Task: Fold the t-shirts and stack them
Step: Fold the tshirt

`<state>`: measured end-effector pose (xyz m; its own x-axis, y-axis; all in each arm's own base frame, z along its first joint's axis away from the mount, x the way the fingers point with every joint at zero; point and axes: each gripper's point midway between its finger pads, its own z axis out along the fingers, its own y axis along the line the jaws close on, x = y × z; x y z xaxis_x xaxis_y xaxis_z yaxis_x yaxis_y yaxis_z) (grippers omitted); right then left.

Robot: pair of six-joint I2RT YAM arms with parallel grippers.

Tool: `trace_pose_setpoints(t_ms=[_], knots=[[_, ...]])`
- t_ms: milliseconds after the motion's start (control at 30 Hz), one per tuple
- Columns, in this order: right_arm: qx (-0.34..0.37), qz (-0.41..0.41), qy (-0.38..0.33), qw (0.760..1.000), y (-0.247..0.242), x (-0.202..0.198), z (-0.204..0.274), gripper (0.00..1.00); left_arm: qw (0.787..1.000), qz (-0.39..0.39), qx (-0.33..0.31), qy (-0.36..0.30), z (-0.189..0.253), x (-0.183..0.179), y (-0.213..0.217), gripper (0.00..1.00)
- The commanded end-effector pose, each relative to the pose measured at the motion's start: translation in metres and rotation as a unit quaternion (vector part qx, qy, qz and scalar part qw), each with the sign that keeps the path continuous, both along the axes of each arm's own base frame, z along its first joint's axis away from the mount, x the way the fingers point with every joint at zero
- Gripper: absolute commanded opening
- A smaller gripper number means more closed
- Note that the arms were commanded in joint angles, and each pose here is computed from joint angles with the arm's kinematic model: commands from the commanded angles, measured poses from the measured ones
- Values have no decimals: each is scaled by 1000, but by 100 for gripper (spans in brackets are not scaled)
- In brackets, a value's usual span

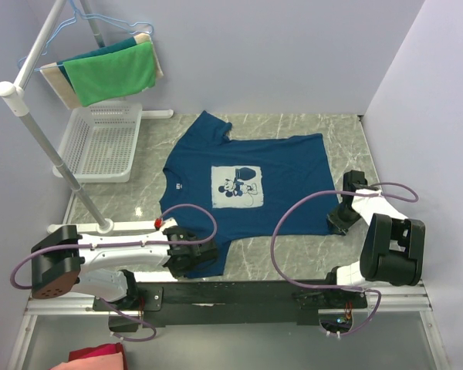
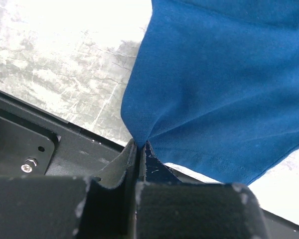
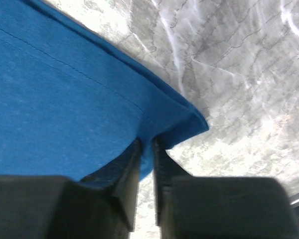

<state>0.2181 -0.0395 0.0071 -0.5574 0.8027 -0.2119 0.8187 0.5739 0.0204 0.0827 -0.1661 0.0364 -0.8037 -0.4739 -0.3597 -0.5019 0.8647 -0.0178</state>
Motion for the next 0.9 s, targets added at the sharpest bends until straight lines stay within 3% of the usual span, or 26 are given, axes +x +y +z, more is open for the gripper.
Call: trace_pose_setpoints(t_ms=[0, 133, 633, 867], knots=[[0, -8, 42, 999, 0, -19, -22, 16, 1000, 9, 1, -10, 11, 1, 2, 4], [-3, -7, 36, 999, -1, -19, -16, 0, 1000, 13, 11, -17, 18, 2, 7, 1], [13, -22, -66, 997, 11, -13, 39, 0, 997, 26, 7, -79, 67, 11, 2, 1], [17, -20, -107, 994, 11, 8, 68, 0, 990, 22, 27, -140, 101, 66, -16, 1]])
